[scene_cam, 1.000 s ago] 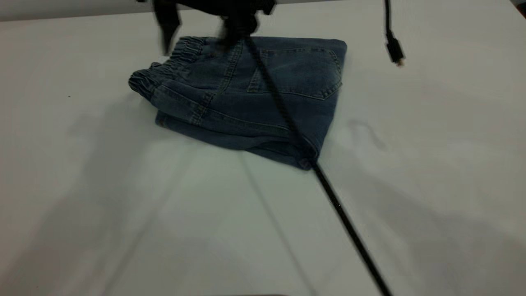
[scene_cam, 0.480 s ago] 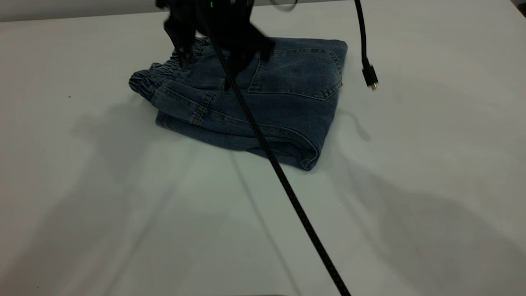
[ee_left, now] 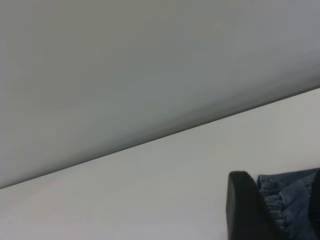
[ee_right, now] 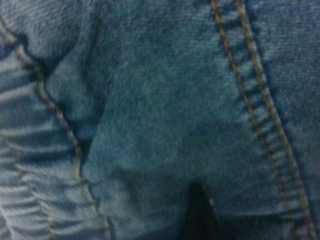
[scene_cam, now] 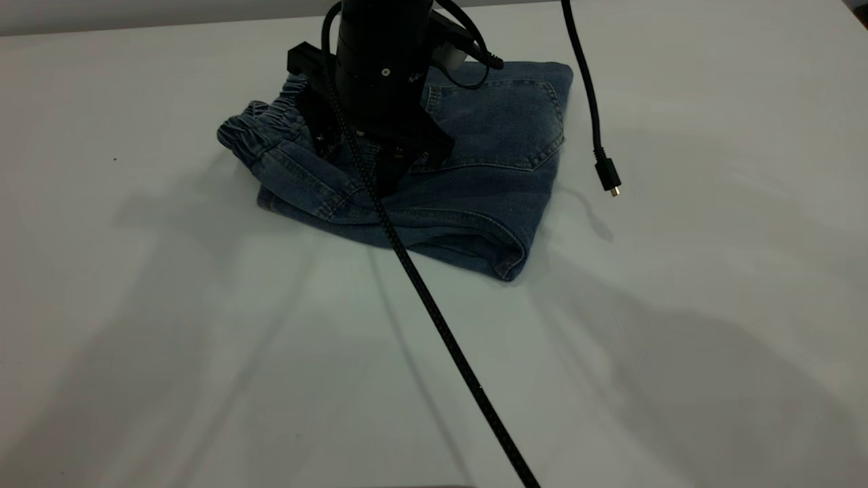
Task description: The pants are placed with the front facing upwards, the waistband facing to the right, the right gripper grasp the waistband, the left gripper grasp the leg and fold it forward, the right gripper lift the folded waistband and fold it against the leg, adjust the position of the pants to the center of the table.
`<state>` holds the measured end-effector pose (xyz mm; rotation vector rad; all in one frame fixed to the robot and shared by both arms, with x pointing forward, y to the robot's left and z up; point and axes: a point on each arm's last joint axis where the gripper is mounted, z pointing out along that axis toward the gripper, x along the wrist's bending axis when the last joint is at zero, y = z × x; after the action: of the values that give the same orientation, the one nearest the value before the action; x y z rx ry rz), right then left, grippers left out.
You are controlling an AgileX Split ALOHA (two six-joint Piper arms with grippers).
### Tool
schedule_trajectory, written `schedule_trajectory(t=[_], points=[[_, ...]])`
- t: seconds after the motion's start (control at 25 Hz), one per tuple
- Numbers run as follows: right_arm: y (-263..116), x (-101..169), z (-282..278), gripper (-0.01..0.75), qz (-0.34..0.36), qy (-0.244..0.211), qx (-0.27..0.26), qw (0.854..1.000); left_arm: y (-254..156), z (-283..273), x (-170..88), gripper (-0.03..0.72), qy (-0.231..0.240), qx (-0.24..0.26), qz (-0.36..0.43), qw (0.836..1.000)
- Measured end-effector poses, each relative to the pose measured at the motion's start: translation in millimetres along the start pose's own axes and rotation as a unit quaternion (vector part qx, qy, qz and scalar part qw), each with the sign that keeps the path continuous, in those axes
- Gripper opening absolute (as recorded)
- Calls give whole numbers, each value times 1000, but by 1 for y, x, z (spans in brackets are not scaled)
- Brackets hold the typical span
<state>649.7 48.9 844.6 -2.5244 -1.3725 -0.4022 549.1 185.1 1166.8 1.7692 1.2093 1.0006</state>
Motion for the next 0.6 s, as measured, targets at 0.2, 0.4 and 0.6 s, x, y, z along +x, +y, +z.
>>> schedule_trajectory(t=[0.2,0.4,0.6], points=[[-10,-2,2,470,-82,-26,4,996,0,0,0,282,1,2,0,1000],[-24,-4,4,470,-184,-58,14,981,0,0,0,282,1,2,0,1000],[-36,-9,4,470,-293,-104,34,950,0,0,0,282,1,2,0,1000]])
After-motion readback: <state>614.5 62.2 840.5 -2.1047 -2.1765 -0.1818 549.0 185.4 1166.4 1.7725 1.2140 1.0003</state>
